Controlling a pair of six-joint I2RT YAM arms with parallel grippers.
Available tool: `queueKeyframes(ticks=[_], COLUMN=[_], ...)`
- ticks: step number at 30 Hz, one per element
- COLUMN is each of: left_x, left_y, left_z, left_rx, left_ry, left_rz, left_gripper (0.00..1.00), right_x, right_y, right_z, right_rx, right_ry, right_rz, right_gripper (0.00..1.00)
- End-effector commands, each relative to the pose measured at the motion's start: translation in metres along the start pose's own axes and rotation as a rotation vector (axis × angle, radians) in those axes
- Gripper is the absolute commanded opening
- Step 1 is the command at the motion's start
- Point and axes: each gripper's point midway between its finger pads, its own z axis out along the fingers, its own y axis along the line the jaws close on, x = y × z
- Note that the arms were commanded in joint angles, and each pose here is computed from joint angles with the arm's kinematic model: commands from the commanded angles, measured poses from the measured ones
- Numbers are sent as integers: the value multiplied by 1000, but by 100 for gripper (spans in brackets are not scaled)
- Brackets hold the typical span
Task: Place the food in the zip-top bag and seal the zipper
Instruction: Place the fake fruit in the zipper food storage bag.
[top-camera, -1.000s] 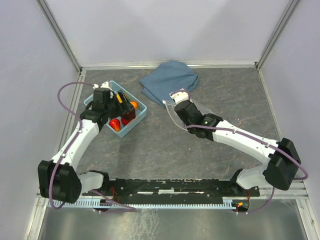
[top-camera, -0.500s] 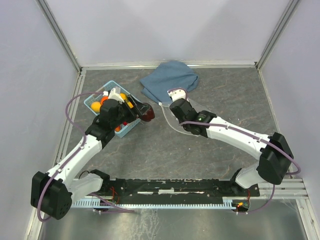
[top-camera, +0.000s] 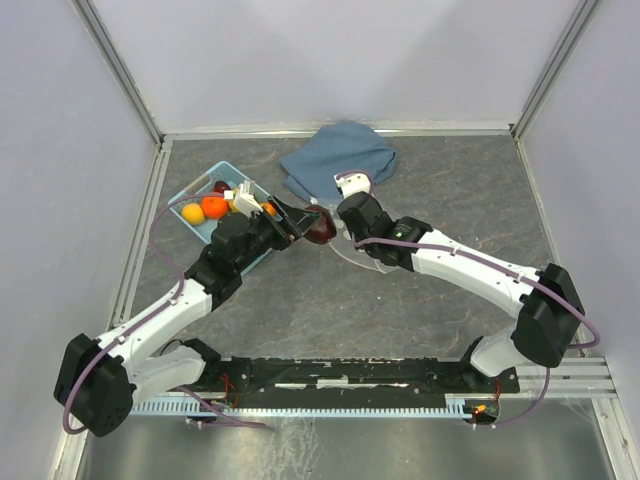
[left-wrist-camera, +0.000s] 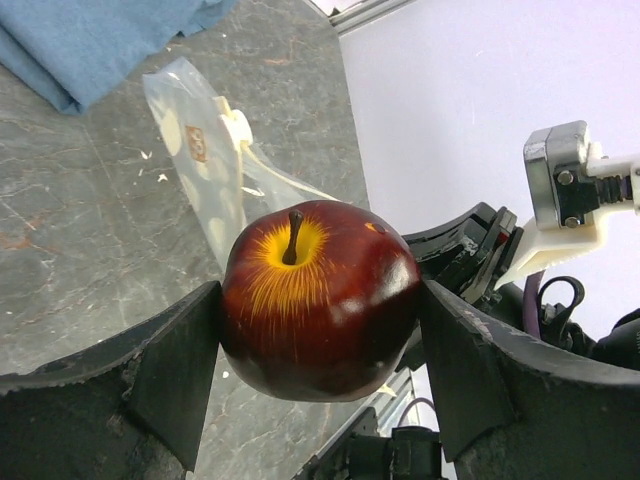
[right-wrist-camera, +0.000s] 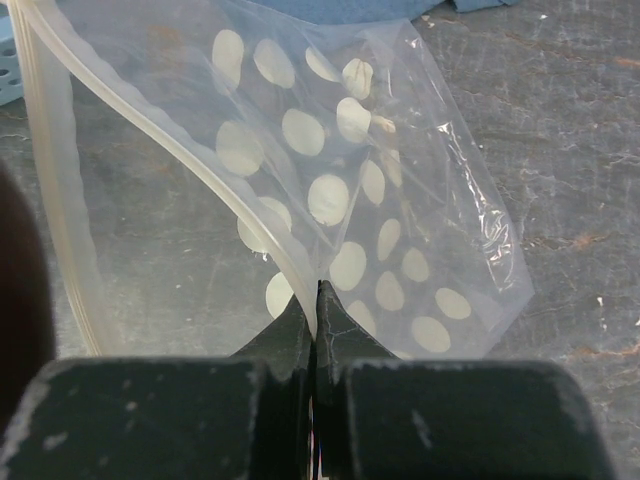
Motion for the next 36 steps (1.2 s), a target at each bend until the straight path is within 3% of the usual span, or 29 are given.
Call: queueKeyframes(ticks=[1, 8, 18, 23, 36], left_x=[-18, -8, 7, 13, 29], left_y=[-25, -20, 26, 26, 0], left_z=[5, 13, 17, 20, 27], left_rx=[83, 64, -121, -144, -129], left_ry=[-112, -126, -135, -121, -59], left_rz=[-58, -45, 43, 92, 153], left_gripper=[49, 49, 51, 54, 82], right_x=[-28, -32, -44, -47, -43], right_y=[11, 20, 17, 21, 23], right_z=[-10, -14, -28, -29, -27], right_rx=[-62, -108, -133, -158, -169], right_ry=[-58, -57, -98, -109, -110], right_rz=[77, 105, 129, 142, 148], right_gripper=[2, 2, 2, 2, 2])
